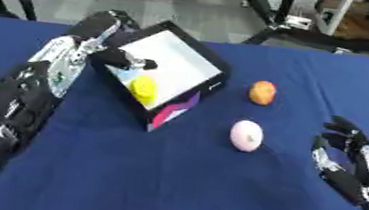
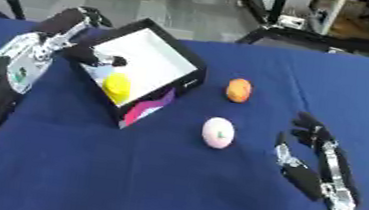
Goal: Pick up objects on the table and place them in the box.
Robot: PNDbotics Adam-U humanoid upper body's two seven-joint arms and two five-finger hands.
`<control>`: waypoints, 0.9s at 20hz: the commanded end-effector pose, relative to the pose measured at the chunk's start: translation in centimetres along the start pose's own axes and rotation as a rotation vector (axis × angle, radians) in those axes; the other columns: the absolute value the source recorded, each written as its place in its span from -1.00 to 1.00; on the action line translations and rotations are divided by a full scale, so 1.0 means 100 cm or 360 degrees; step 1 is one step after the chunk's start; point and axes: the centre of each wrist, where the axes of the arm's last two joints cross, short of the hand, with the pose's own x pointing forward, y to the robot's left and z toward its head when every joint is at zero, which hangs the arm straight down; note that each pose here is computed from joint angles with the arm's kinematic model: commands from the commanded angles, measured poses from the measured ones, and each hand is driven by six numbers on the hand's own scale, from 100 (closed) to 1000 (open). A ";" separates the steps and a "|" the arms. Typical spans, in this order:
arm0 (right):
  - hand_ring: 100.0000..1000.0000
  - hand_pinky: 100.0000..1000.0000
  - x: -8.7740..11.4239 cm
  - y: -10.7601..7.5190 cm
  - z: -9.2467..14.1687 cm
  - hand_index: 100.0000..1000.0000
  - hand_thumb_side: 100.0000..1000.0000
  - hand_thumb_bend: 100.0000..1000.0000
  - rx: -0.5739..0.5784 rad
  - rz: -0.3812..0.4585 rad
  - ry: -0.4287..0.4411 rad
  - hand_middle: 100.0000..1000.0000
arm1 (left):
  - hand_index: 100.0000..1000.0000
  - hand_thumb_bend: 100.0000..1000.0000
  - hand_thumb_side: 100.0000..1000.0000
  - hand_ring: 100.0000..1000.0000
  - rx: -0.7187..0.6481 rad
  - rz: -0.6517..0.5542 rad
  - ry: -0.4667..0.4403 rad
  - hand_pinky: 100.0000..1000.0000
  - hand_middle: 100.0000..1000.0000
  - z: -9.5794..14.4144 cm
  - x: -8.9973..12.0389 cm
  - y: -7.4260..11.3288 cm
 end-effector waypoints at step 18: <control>0.58 0.64 0.060 -0.049 -0.090 0.84 -0.45 -0.67 0.0668 0.0650 -0.0423 0.60 | 0.45 0.12 0.24 0.30 0.0444 0.0821 -0.0165 0.33 0.19 0.164 -0.016 0.073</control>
